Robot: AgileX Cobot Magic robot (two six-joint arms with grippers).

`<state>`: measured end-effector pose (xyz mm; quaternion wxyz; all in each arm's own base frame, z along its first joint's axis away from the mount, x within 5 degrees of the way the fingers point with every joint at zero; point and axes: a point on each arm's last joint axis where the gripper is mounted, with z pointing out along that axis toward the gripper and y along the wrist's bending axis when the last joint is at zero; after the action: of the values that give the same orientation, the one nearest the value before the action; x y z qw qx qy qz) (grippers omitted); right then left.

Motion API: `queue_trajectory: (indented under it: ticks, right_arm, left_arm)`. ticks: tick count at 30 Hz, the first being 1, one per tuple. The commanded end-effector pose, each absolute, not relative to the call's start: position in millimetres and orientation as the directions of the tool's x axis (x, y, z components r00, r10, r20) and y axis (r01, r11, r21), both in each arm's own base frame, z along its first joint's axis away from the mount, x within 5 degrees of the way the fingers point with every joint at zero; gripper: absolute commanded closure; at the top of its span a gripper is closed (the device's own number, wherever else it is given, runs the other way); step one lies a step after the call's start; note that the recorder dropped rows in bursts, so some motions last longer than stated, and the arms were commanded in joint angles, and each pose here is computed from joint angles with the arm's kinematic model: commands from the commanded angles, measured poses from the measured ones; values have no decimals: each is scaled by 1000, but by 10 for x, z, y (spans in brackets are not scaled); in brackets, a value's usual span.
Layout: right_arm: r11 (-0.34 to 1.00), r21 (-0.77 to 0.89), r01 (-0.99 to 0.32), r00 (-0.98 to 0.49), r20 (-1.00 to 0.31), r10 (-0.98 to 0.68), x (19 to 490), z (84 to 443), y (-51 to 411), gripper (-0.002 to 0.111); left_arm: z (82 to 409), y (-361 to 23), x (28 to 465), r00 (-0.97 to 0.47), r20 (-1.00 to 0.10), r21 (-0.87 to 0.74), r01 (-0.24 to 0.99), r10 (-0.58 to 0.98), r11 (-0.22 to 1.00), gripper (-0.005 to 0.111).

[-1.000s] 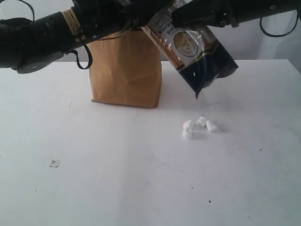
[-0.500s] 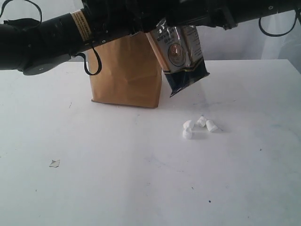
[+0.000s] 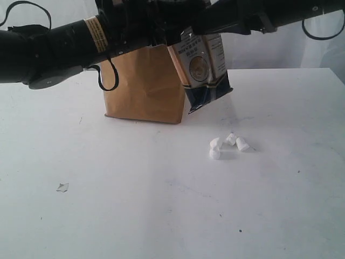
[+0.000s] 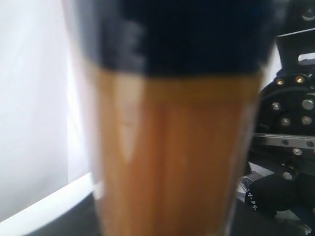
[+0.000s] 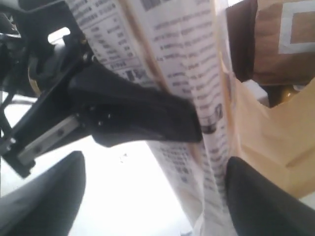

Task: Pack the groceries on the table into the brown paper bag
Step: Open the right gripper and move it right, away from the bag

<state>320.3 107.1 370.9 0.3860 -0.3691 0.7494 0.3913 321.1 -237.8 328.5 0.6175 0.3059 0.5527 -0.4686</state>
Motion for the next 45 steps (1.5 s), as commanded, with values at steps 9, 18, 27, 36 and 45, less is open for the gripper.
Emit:
queue_trajectory:
  ticks: [9,18,27,36,45]
  right_arm:
    - [506,100,-857,-356,-825,-439,2843,3986,850,36]
    - [789,-79,-610,-627,-561,-541,2859,3803,434,66]
    - [854,-126,-504,-698,-523,-489,2893,3755,329,108]
    - [856,-85,-510,-745,-455,-489,2864,3414,325,108]
    - [857,-27,-515,-798,-351,-490,2752,3003,316,108]
  left_arm:
    - [3491,-2013,3374,-34,-916,-203,899,-400,389,107]
    - [3615,-1877,3378,-47,-885,-247,891,-464,380,107]
    - [3979,-1519,3244,40,-885,-179,890,-464,419,107]
    - [4278,-1190,3152,105,-829,-199,862,-549,466,107]
    - [4431,-1150,3282,271,-814,-95,810,-513,579,107]
